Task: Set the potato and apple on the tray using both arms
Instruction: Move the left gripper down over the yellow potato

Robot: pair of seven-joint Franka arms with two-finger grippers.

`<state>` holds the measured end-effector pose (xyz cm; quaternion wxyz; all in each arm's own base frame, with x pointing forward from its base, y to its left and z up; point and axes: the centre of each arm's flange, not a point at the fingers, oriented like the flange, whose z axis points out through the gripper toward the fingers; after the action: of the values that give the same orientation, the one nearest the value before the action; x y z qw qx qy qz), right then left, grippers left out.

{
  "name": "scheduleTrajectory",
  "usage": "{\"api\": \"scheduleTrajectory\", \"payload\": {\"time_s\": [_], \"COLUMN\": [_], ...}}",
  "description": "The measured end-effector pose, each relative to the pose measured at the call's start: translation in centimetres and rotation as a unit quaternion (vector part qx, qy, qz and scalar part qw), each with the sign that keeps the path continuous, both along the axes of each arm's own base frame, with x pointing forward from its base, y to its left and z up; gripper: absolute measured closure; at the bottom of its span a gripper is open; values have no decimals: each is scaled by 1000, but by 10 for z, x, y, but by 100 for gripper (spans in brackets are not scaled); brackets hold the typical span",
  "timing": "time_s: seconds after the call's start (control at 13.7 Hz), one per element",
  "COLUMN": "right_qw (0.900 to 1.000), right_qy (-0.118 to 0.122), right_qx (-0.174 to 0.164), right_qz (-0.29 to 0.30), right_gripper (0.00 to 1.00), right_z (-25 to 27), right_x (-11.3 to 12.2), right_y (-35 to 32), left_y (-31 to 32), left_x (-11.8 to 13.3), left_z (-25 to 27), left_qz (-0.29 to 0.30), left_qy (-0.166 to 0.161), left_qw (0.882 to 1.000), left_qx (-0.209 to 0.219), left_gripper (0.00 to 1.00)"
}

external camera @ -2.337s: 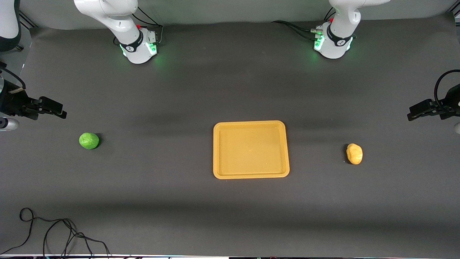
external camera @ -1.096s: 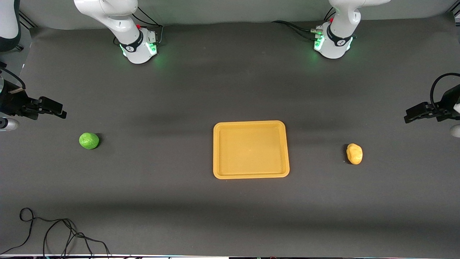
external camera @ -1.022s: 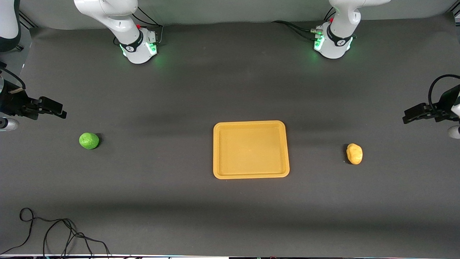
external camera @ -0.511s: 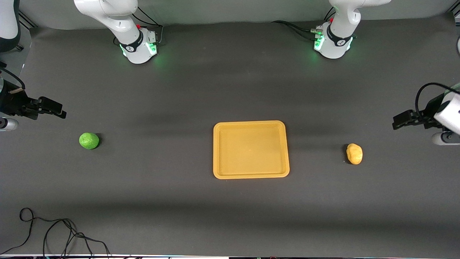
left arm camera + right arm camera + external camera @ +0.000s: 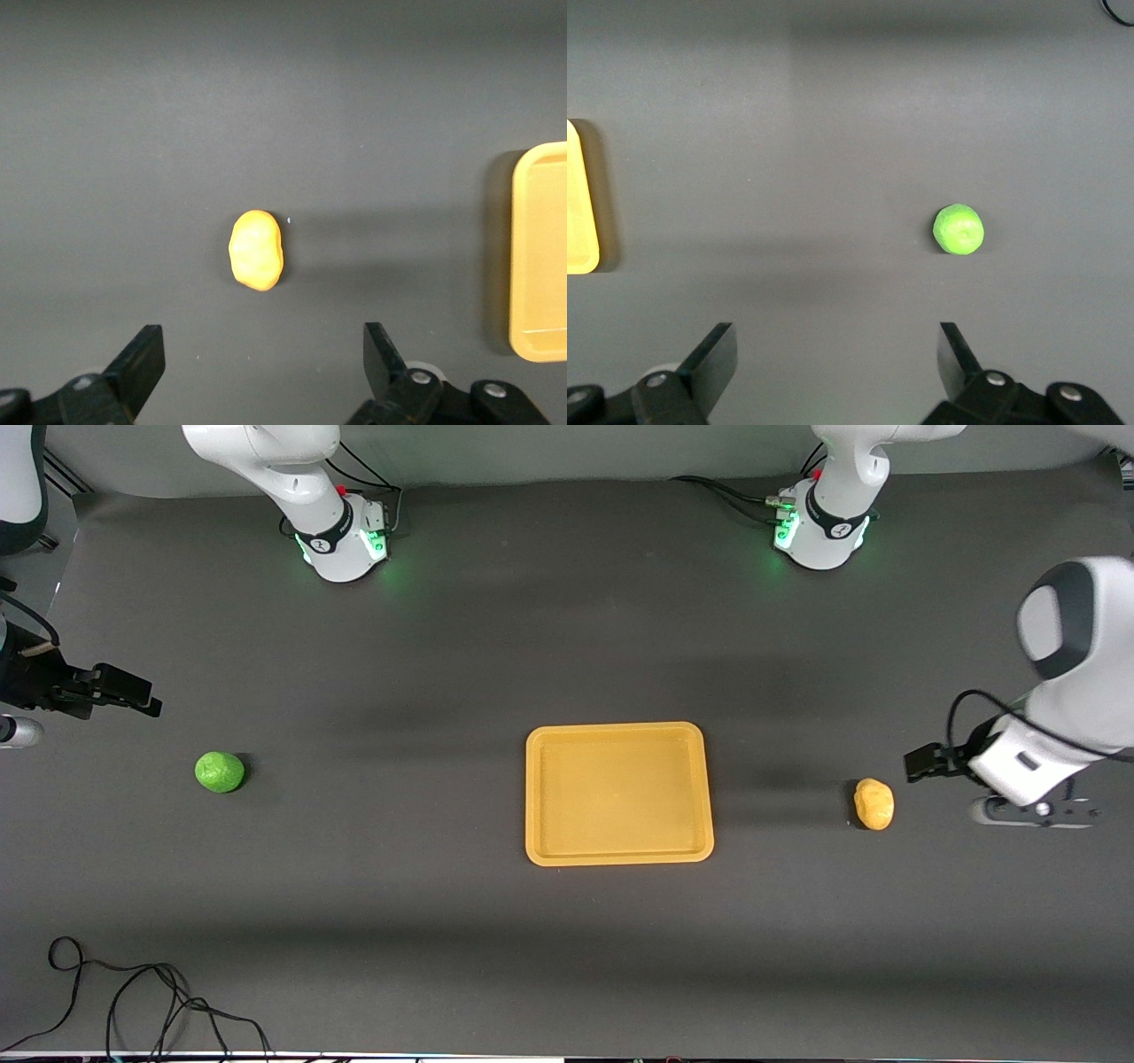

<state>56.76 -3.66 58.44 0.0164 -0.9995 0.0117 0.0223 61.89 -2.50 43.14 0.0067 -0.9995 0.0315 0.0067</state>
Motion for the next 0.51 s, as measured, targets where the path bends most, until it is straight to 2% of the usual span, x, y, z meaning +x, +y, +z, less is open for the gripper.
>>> {"api": "scheduleTrajectory", "payload": {"time_s": [0.51], "right_qw": [1000], "right_qy": [1], "right_qx": [0], "right_qz": [0], "right_gripper": [0], "right_z": [0], "right_x": [0], "right_y": [0], "left_y": [1], "left_x": [-4], "left_z": [-85], "left_qz": [-6], "left_qy": [3], "left_qw": [1000], "left_qx": [9], "left_gripper": [0]}}
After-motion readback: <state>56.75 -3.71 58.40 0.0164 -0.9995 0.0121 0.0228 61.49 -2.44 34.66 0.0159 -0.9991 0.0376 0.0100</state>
